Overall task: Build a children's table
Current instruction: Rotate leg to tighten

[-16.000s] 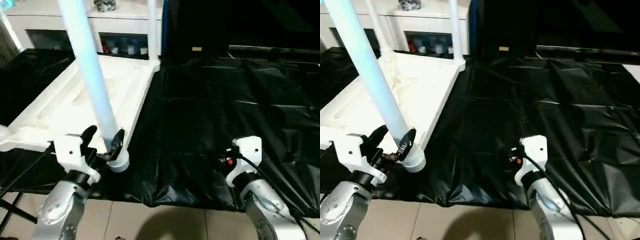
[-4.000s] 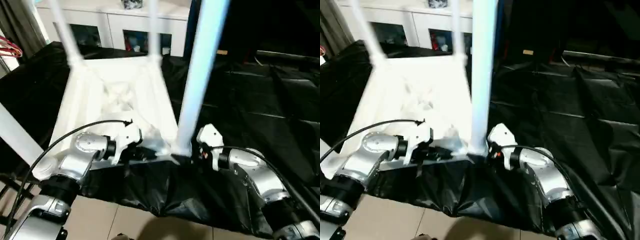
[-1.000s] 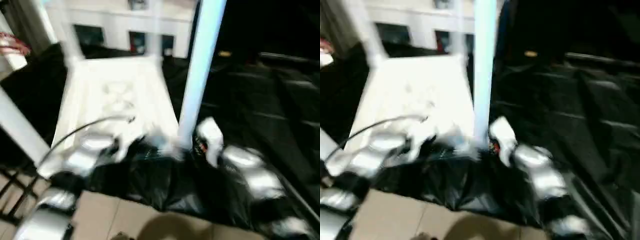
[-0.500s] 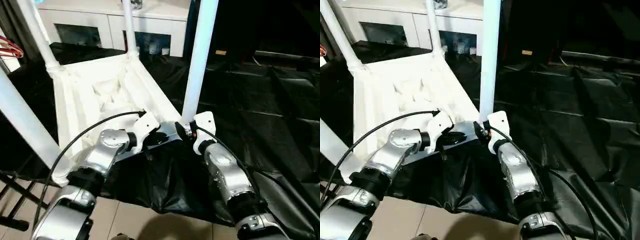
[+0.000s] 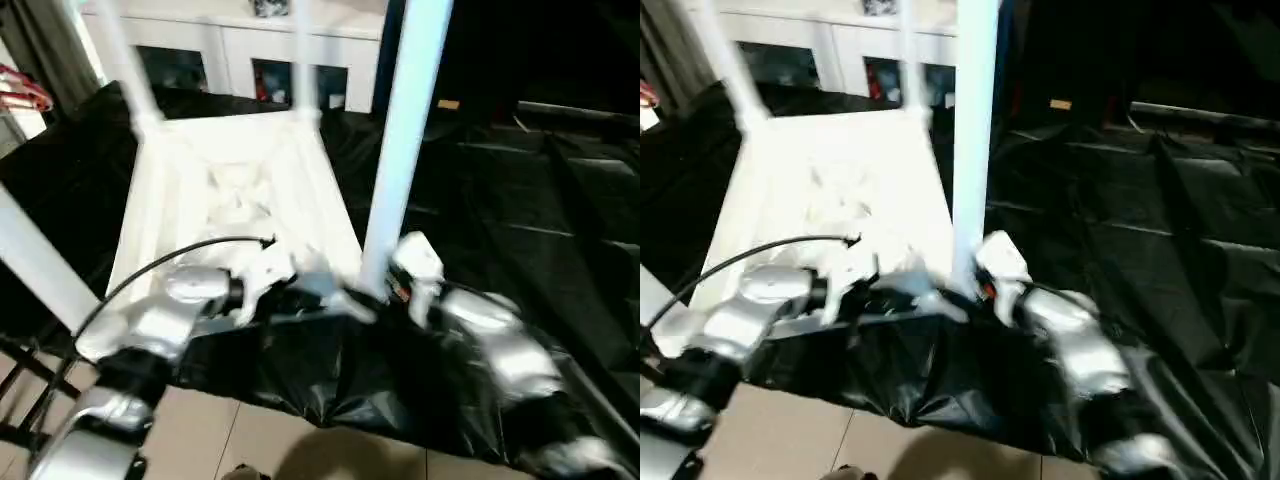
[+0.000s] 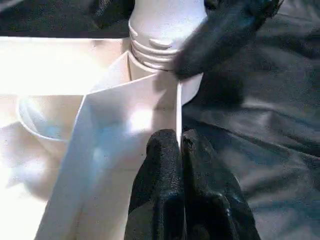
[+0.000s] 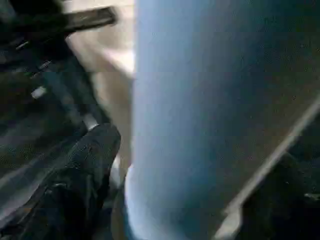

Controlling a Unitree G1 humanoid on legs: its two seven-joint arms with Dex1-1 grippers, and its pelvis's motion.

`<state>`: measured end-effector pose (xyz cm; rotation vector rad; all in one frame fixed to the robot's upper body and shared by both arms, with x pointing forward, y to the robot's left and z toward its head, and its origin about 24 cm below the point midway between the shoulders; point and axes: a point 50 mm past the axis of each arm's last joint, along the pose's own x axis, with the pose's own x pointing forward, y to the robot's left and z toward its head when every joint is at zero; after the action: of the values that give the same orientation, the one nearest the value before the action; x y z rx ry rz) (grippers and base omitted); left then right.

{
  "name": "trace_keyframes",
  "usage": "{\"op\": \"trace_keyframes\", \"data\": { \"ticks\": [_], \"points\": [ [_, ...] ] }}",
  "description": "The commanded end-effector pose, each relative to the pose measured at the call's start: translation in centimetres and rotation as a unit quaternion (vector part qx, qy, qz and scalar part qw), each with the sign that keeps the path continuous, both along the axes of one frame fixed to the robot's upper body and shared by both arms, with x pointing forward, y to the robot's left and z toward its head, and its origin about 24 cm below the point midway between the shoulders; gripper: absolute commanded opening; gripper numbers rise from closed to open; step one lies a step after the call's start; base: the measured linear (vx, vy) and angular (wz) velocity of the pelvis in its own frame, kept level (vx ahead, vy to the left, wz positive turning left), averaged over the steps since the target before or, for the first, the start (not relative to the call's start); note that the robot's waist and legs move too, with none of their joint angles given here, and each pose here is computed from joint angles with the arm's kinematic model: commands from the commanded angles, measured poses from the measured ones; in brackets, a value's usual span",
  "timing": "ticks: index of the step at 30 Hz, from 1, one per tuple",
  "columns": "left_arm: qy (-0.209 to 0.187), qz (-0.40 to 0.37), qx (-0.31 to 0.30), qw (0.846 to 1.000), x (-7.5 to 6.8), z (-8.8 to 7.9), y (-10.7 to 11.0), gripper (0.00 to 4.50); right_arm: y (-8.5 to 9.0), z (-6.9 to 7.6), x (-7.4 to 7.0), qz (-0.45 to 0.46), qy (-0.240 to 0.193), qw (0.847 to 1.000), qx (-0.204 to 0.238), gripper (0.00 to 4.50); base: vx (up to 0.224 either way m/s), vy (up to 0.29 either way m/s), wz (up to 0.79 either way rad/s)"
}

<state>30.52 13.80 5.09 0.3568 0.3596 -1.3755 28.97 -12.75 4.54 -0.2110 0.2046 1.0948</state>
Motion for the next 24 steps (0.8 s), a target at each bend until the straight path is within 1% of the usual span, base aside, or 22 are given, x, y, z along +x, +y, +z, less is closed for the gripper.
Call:
{"op": "trace_keyframes", "data": {
  "ticks": [1, 4, 5, 8, 9, 12, 13, 14, 22, 23, 24],
  "points": [
    [-0.002, -0.022, -0.019, 1.0, -0.2, 0.6, -0.2, 0.0, 0.1, 0.3, -0.6, 0.044, 0.008, 0.999, -0.002, 3.78, 0.0, 0.0, 0.0],
    [0.001, -0.03, -0.015, 0.999, -0.4, 0.5, 0.2, 0.0, -0.2, 0.4, -0.9, 0.06, 0.012, 0.998, -0.018, 3.78, 0.0, 0.0, 0.0],
    [0.001, -0.031, -0.015, 0.999, -0.4, 0.5, 0.2, 0.0, -0.2, 0.4, -0.9, 0.061, 0.012, 0.998, -0.018, 3.45, 0.0, 0.0, 0.0],
    [0.006, -0.038, -0.012, 0.999, -0.5, 0.5, 0.3, 0.0, -0.1, 0.5, -0.9, 0.068, 0.013, 0.997, -0.021, 3.4, 0.0, 0.0, 0.0],
    [0.006, -0.039, -0.012, 0.999, -0.5, 0.6, 0.3, 0.0, -0.1, 0.5, -0.8, 0.068, 0.014, 0.997, -0.021, 3.11, 0.0, 0.0, 0.0],
    [0.007, -0.036, -0.009, 0.999, -0.4, 0.6, 0.4, 0.0, 0.2, 0.4, -0.9, 0.077, 0.017, 0.997, -0.02, 2.93, 0.0, 0.0, 0.0],
    [0.006, -0.035, -0.009, 0.999, -0.4, 0.6, 0.4, 0.0, 0.3, 0.3, -1.0, 0.079, 0.018, 0.996, -0.023, 2.93, 0.0, 0.0, 0.0],
    [0.006, -0.035, -0.009, 0.999, -0.4, 0.6, 0.4, 0.0, 0.3, 0.3, -1.0, 0.079, 0.018, 0.996, -0.023, 2.75, 0.0, 0.0, 0.0],
    [0.002, -0.022, -0.01, 1.0, -0.4, 0.5, 0.6, 0.0, 0.4, -0.1, -1.2, 0.077, 0.023, 0.996, -0.028, 2.66, 0.0, 0.0, 0.0],
    [-0.001, -0.012, -0.011, 1.0, -0.3, 0.4, 0.6, 0.0, 0.5, -0.3, -1.2, 0.064, 0.024, 0.997, -0.025, 2.66, 0.0, 0.0, 0.0],
    [-0.008, 0.012, -0.008, 1.0, 0.0, 0.2, 0.5, 0.0, 0.6, -0.6, -0.9, 0.027, 0.021, 0.999, -0.023, 2.66, 0.0, 0.0, 0.0]
  ]
}}
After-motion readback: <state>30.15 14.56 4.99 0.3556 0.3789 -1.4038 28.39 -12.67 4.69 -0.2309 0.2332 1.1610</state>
